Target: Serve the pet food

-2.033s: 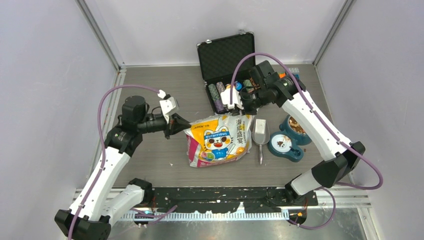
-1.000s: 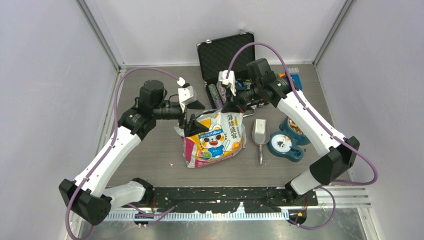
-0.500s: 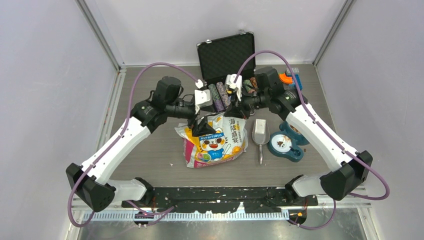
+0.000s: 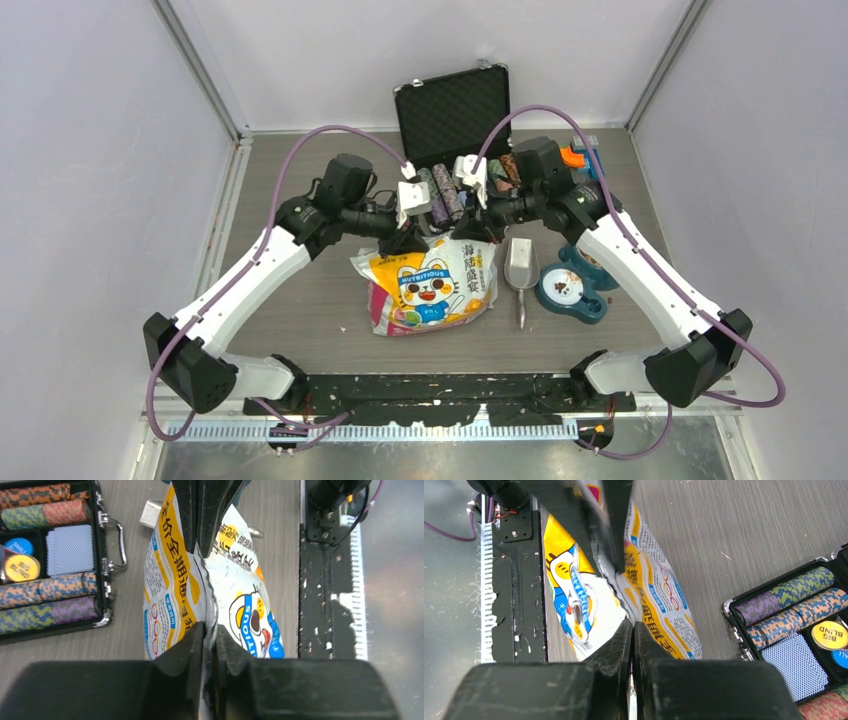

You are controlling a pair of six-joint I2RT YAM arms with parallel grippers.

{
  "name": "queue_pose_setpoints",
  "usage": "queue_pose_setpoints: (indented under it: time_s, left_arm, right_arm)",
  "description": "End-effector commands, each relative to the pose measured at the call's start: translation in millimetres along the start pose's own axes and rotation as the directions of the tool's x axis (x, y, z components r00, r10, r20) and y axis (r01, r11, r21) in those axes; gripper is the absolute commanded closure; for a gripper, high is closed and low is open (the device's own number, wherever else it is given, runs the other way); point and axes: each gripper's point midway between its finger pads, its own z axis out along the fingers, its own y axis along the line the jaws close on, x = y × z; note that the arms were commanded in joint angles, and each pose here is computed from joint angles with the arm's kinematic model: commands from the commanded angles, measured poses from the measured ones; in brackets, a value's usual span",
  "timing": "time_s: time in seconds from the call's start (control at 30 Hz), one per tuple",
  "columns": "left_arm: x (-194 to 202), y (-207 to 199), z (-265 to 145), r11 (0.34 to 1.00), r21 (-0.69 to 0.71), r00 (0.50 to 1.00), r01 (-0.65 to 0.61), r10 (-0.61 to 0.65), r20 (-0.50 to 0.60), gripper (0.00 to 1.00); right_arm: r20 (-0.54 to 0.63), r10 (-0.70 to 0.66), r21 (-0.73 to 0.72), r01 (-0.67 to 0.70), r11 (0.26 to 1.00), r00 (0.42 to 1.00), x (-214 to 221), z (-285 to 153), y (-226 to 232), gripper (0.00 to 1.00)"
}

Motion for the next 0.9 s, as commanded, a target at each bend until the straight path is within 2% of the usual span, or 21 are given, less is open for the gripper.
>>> queue_pose_setpoints:
  time_s: [0.0, 0.03, 0.17, 0.23, 0.33, 0.37, 0.57, 0.8, 0.87]
  left_arm:
    - [-17.1, -12.9, -3.3, 0.998, 0.065, 0.999, -0.026, 0.023, 0.044, 1.00]
    - [-17.7, -13.3, -3.2, 0.998, 0.064, 0.998, -0.029, 0.026, 0.049, 1.00]
    - [-21.8, -23.4, -7.0, 0.993, 0.100, 0.996, -0.055, 0.047, 0.078, 1.00]
    - [-26.9, -27.5, -8.3, 0.992, 0.114, 0.994, -0.059, 0.047, 0.103, 1.00]
    - [-35.3, -28.2, -8.1, 0.992, 0.119, 0.991, -0.040, 0.024, 0.134, 1.00]
    - [-38.8, -28.6, -7.9, 0.992, 0.123, 0.989, -0.031, 0.013, 0.145, 1.00]
    - [-50.6, -37.6, -7.6, 0.982, 0.187, 0.982, 0.000, -0.036, 0.187, 1.00]
    - [-48.2, -34.0, -10.2, 0.990, 0.139, 0.981, 0.002, -0.029, 0.190, 1.00]
    - [-47.5, -31.0, -9.4, 0.992, 0.123, 0.982, 0.008, -0.032, 0.188, 1.00]
  right_arm:
    - [0.291, -0.295, 0.050, 0.293, 0.955, 0.910, -99.2, -48.6, 25.7, 0.95]
    - [0.289, -0.296, 0.065, 0.290, 0.955, 0.910, -100.1, -52.0, 23.9, 0.95]
    - [0.254, -0.293, 0.097, 0.277, 0.956, 0.922, -93.8, -62.4, 18.8, 0.74]
    - [0.185, -0.332, 0.077, 0.323, 0.943, 0.925, -75.4, -62.6, 21.5, 0.51]
    - [0.057, -0.452, -0.048, 0.455, 0.889, 0.890, -30.3, -60.7, 34.8, 0.41]
    - [0.045, -0.453, -0.059, 0.455, 0.889, 0.891, -26.3, -60.4, 35.8, 0.36]
    - [0.004, -0.504, -0.094, 0.502, 0.860, 0.864, -7.5, -51.2, 30.5, 0.28]
    - [-0.004, -0.408, 0.042, 0.408, 0.912, 0.913, -22.7, -37.5, -5.5, 0.27]
    - [-0.038, -0.365, 0.052, 0.367, 0.929, 0.930, -19.3, -33.0, -12.0, 0.31]
